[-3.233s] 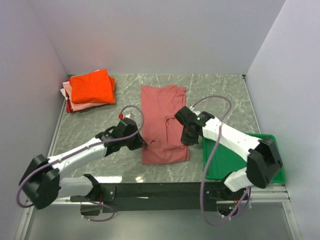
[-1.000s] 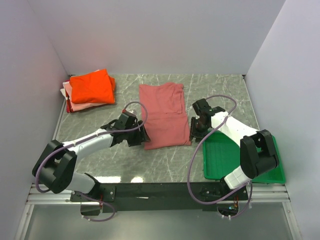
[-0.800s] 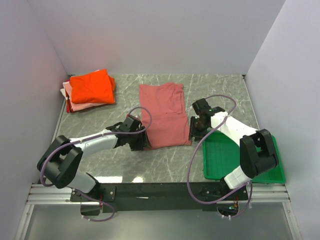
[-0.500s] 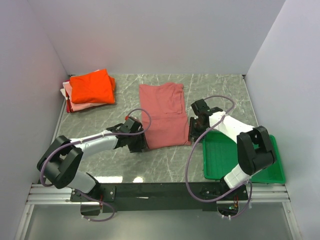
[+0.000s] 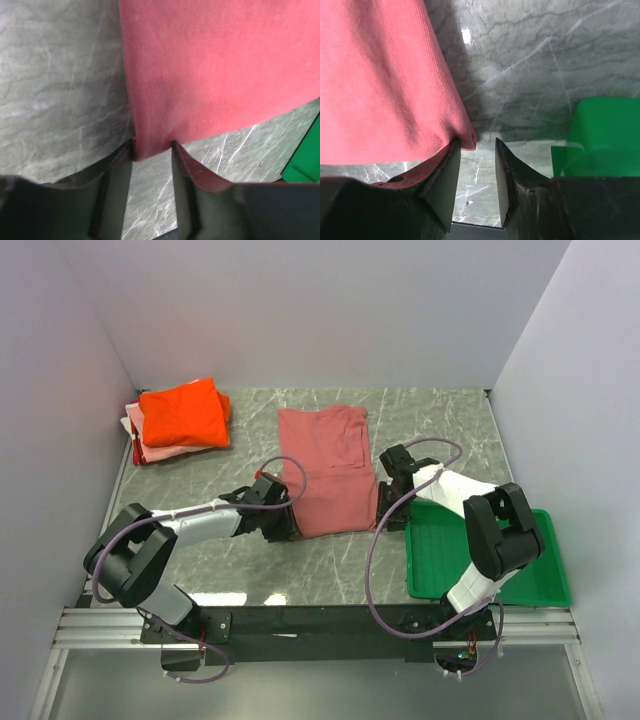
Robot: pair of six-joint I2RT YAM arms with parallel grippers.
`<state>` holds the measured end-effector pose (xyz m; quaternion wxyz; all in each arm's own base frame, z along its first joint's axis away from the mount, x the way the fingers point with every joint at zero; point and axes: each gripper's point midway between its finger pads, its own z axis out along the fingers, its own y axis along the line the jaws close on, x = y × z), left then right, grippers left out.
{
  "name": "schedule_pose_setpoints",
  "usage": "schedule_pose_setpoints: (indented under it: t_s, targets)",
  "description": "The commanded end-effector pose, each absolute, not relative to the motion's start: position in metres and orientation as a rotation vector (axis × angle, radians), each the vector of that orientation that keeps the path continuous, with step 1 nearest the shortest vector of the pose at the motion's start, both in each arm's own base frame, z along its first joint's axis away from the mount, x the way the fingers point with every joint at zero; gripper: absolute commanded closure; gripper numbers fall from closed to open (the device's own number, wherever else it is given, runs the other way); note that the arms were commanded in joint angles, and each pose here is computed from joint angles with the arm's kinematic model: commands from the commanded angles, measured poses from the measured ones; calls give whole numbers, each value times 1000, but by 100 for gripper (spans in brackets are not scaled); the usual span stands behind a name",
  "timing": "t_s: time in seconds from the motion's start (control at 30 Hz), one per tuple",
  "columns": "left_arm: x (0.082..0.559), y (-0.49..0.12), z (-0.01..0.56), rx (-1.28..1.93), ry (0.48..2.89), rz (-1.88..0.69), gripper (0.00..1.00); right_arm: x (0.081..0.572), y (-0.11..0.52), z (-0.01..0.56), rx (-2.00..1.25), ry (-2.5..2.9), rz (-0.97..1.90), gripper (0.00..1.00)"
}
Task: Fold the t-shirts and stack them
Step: Fold the tshirt
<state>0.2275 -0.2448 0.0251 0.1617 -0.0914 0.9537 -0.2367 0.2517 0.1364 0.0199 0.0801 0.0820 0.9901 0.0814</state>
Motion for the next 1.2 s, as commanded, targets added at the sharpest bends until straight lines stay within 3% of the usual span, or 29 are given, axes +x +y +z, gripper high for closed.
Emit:
schedule_pose_setpoints:
  t_s: [0.0,0.27,0.37,0.57,0.87,1.17]
  targets:
    - [230,-247,18,-241,2735,-655,59,252,141,13,250,2976,265,59]
    - [228,-244,11,-220,2756,-622,72,245,150,7,237,3000,295,63]
    - [228,-243,7,-212,2768,-607,80,244,151,4,226,3014,287,71]
    - [229,-238,1,-193,2779,-555,99,243,150,4,209,3023,271,99]
    - [239,-204,10,-117,2755,-277,99,251,127,22,153,3004,68,100]
    - [233,-200,22,-82,2744,-292,99,255,121,30,89,3001,11,100]
